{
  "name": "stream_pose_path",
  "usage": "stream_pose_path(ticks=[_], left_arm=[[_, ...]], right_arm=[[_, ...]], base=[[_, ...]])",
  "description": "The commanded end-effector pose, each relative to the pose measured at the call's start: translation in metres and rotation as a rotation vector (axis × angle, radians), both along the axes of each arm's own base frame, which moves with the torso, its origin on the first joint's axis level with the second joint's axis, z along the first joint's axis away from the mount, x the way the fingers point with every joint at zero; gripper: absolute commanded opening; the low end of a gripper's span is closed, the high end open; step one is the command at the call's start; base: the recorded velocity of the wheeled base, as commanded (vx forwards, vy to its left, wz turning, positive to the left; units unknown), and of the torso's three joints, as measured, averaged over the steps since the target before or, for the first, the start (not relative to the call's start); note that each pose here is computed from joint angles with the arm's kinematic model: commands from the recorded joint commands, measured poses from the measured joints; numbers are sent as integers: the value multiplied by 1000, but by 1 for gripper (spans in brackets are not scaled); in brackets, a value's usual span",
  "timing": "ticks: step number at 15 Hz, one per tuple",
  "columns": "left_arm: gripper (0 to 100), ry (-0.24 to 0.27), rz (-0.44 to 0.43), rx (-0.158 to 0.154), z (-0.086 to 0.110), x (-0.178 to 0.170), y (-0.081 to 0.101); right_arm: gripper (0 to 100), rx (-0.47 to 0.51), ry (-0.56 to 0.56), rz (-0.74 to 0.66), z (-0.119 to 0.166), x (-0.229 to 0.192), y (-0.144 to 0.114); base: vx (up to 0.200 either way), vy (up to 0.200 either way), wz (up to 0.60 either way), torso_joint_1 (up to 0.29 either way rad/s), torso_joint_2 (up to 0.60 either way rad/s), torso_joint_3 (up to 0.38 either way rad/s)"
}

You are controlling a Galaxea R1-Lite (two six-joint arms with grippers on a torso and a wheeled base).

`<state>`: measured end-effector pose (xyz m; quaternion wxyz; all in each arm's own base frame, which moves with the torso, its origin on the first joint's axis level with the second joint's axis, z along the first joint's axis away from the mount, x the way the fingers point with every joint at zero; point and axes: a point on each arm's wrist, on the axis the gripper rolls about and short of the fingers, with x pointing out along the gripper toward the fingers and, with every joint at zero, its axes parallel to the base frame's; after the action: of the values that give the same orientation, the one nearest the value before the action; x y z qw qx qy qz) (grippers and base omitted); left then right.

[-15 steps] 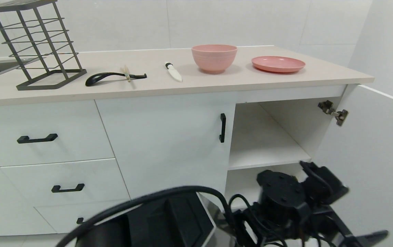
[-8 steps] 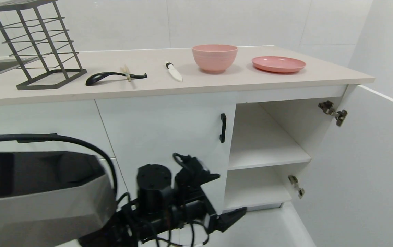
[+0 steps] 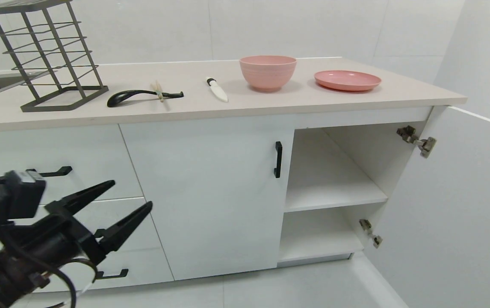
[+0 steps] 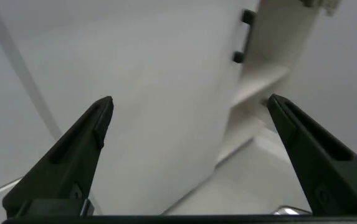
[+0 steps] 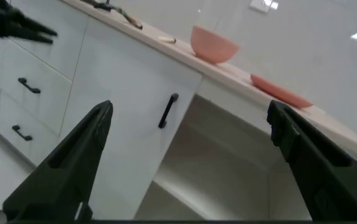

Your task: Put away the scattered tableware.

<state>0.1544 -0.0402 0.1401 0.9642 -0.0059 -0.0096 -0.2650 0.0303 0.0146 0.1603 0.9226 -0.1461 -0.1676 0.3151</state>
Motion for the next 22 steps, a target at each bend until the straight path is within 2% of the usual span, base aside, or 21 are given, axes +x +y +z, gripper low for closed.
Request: stream_pose_path(ticks=[1,3,4,7,8,9,10,11,12,14,15,16,17,18,20,22], left_arm=[[100,-118,186,-36,21,-46,29],[100,-127,222,-72,23,-67,33],[100,-140,241,-102,22,-90,35],[100,-128,255,-112,2,-136,34],[100,-128,255,-112,2,-136,34],[100,-94,262,-107,-17,-157,33],[100,-79,268,-99,-27,-163,33],[100,-49,291,-92,-43,-171,32],[100,10,329,-65,-50,-171,33],[100,64,412,-26,-57,-170,35],[100,63,427,-4,-57,-170,35],[100,67,493,90,-61,-170,37],[100,81,548,118,-63,-170,38],[100,79,544,107,-62,-170,38],[100,102,543,44,-63,-170,38],[100,103,544,42,-63,-170,38]], right_arm=[[100,5,26,-32,-7,-5,-1],[100,20,54,-89,-13,-11,-2],[100,51,90,-133,-22,-20,-3],[100,83,164,-192,-49,-41,-3],[100,83,164,-192,-49,-41,-3],[100,94,240,-251,-69,-50,-4],[100,110,267,-291,-71,-49,-5],[100,149,342,-371,-77,-48,-6],[100,178,392,-426,-79,-49,-7],[100,219,402,-478,-78,-49,-9],[100,227,396,-531,-78,-49,-10],[100,235,391,-668,-82,-48,-13],[100,237,393,-673,-83,-48,-13],[100,238,394,-669,-83,-48,-13],[100,277,379,-625,-84,-51,-14],[100,300,357,-618,-84,-53,-14]], base=[[0,0,0,0,0,0],[0,0,0,0,0,0],[0,0,0,0,0,0],[0,0,0,0,0,0],[0,0,0,0,0,0],[0,0,0,0,0,0],[0,0,0,0,0,0],[0,0,0,0,0,0],[0,0,0,0,0,0],[0,0,0,0,0,0],[0,0,0,0,0,0],[0,0,0,0,0,0],[0,0,0,0,0,0],[0,0,0,0,0,0],[0,0,0,0,0,0],[0,0,0,0,0,0]])
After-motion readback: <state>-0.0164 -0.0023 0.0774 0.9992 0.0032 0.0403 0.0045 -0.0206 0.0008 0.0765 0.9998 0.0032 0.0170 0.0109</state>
